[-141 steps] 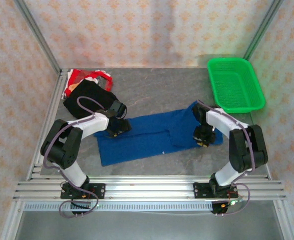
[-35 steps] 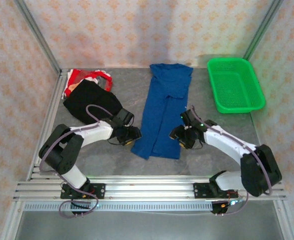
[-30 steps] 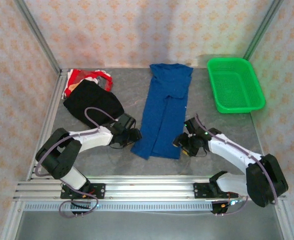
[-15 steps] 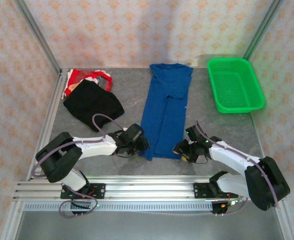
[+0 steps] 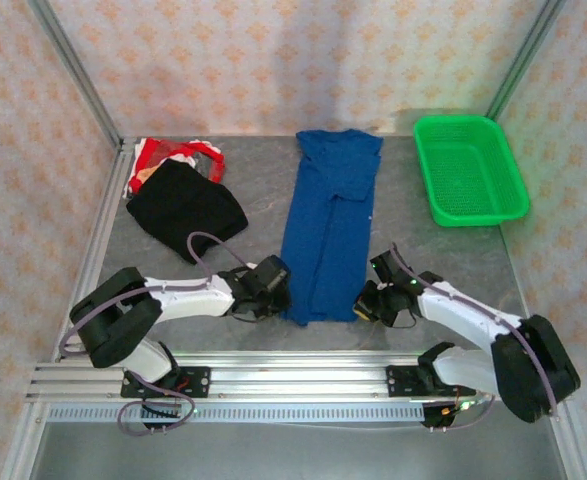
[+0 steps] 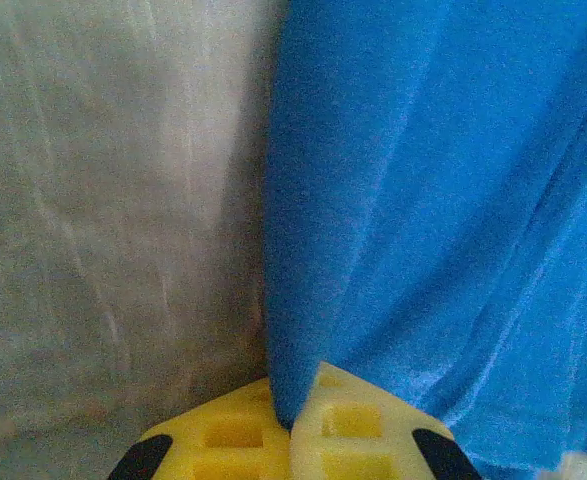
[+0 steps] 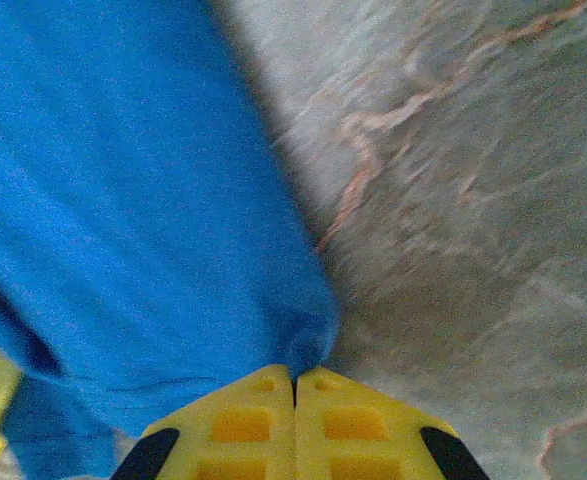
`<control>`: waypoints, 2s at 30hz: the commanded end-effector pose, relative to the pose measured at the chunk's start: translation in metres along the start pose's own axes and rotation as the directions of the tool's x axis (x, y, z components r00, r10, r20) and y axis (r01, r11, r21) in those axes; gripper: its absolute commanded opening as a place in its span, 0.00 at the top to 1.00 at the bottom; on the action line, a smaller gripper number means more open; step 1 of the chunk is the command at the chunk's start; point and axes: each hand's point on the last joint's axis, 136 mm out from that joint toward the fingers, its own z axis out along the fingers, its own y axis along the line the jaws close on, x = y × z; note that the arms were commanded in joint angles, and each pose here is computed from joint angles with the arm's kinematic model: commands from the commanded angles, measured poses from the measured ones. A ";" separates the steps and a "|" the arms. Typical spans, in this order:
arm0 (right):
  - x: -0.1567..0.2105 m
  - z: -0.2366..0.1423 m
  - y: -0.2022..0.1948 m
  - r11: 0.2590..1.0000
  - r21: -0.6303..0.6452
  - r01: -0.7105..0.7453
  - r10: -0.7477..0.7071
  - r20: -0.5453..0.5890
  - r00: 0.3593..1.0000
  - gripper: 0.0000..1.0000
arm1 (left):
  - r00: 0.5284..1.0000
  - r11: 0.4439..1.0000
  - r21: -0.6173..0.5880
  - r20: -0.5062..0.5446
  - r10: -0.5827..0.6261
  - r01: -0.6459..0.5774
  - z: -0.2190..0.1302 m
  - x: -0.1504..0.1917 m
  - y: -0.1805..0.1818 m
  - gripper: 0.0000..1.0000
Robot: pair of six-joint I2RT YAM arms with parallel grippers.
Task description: Fold and stack the t-shirts
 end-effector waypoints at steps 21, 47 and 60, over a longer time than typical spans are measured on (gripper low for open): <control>-0.014 -0.079 0.058 0.990 -0.142 -0.014 0.034 0.139 0.990 1.00 | 1.000 0.998 0.057 0.019 -0.002 0.001 -0.087 -0.019 -0.044 1.00; -0.272 -0.007 0.129 0.999 0.023 -0.039 0.036 0.129 0.991 1.00 | 0.998 0.998 -0.009 -0.024 0.055 -0.056 0.013 -0.283 -0.097 1.00; -0.379 -0.065 0.192 0.897 -0.429 -0.105 0.246 0.288 0.926 0.49 | 0.985 0.945 0.316 0.122 -0.122 0.078 -0.017 -0.373 -0.170 0.48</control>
